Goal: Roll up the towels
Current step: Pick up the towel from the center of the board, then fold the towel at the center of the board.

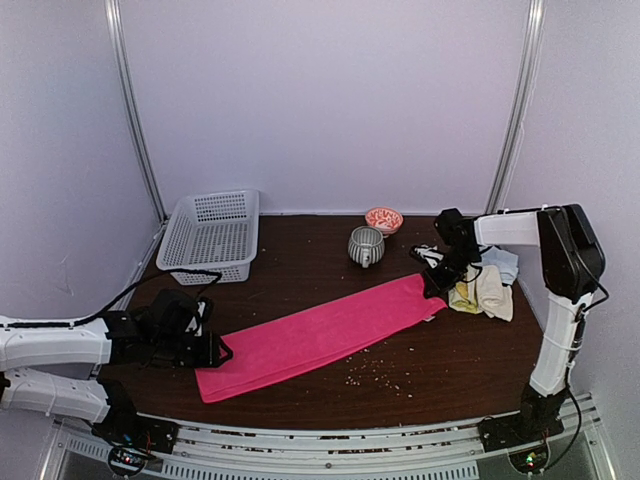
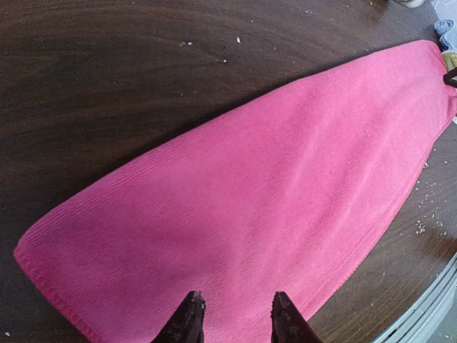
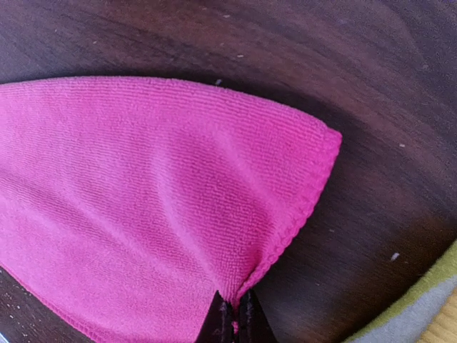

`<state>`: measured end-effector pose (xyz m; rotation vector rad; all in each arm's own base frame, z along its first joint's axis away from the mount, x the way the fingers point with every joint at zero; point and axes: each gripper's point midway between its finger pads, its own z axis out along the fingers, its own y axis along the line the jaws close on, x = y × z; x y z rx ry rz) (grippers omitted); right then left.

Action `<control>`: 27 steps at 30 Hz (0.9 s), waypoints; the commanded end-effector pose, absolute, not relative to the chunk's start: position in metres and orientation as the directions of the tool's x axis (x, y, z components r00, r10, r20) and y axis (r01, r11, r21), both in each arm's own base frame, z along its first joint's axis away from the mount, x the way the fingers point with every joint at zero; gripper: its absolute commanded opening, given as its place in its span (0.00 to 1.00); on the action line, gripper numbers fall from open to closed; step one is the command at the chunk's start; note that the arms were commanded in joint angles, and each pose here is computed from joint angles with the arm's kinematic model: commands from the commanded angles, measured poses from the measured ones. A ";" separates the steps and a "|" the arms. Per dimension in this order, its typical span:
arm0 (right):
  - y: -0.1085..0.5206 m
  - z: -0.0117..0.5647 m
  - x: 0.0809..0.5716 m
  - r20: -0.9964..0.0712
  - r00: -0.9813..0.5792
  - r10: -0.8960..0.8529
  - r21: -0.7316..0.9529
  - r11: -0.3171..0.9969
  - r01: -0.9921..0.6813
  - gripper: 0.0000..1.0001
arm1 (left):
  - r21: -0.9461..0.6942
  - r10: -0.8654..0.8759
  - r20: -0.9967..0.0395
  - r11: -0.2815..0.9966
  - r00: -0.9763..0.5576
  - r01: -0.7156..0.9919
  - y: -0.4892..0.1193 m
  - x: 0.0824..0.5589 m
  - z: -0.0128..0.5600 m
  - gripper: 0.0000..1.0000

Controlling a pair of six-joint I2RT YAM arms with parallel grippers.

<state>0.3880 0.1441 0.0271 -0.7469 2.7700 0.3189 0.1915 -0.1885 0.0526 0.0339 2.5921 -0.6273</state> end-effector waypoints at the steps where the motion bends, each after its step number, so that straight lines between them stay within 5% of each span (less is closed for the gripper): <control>1: 0.121 0.077 0.414 -0.392 -0.825 -0.408 0.101 0.872 -0.479 0.00 | -0.430 -0.108 -0.471 0.895 -0.875 0.121 -0.186 0.195 0.056 0.33; 11: 0.108 0.119 0.433 -0.453 -0.804 -0.385 0.091 0.877 -0.472 0.00 | -0.406 -0.100 -0.452 0.908 -0.886 0.105 -0.184 0.194 0.046 0.32; 27: 0.227 0.151 0.351 -0.469 -0.730 -0.496 0.406 0.613 -0.677 0.00 | -0.395 -0.128 -0.419 0.917 -0.899 0.053 -0.176 0.189 0.026 0.32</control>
